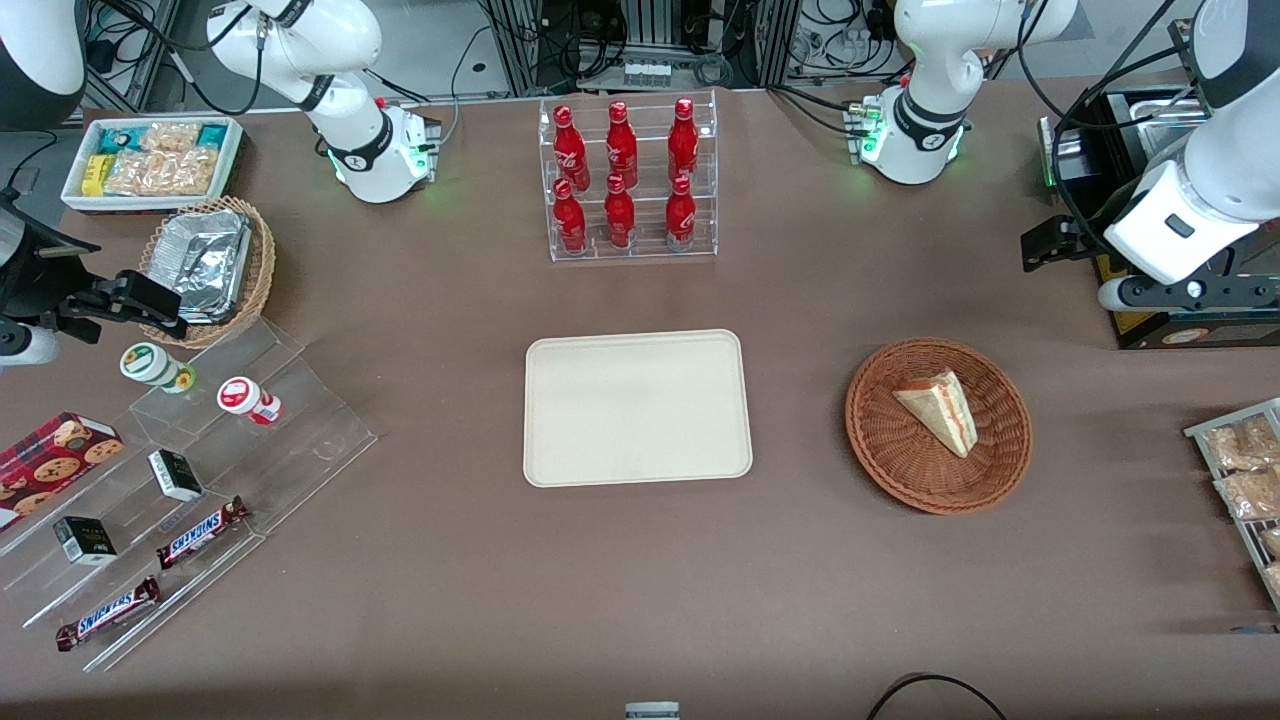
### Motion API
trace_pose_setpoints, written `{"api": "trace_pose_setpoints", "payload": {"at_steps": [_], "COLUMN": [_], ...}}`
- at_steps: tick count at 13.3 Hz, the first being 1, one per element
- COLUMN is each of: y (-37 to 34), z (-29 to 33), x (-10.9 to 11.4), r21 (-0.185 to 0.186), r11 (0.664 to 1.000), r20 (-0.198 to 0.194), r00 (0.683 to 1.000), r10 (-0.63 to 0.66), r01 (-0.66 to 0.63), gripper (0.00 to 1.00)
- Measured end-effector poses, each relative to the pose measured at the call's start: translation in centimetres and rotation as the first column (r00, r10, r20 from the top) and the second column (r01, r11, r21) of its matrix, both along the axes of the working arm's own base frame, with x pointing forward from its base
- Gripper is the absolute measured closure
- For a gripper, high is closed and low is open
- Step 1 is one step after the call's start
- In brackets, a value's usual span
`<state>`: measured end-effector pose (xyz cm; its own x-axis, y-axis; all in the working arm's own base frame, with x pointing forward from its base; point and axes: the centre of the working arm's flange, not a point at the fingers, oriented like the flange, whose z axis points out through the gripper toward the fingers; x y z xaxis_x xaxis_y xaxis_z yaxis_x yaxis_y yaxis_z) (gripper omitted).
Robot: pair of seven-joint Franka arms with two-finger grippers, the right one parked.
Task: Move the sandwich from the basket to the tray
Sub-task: 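Move the left gripper over the sandwich in the wicker basket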
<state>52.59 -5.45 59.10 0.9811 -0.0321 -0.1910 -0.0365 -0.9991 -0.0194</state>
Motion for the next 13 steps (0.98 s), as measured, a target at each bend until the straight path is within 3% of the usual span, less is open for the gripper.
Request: {"api": "trace_pose_setpoints", "payload": {"at_steps": [6, 13], "y": [-0.3, -0.2], "z": [-2.1, -14.8], "x": [0.4, 0.7], "r21": [-0.002, -0.009], "r11": [1.000, 1.000], "r20": [0.010, 0.062], "r00": [1.000, 0.998], "r10": [-0.005, -0.004], "r01": [0.005, 0.005], "gripper": [0.00, 0.00]}}
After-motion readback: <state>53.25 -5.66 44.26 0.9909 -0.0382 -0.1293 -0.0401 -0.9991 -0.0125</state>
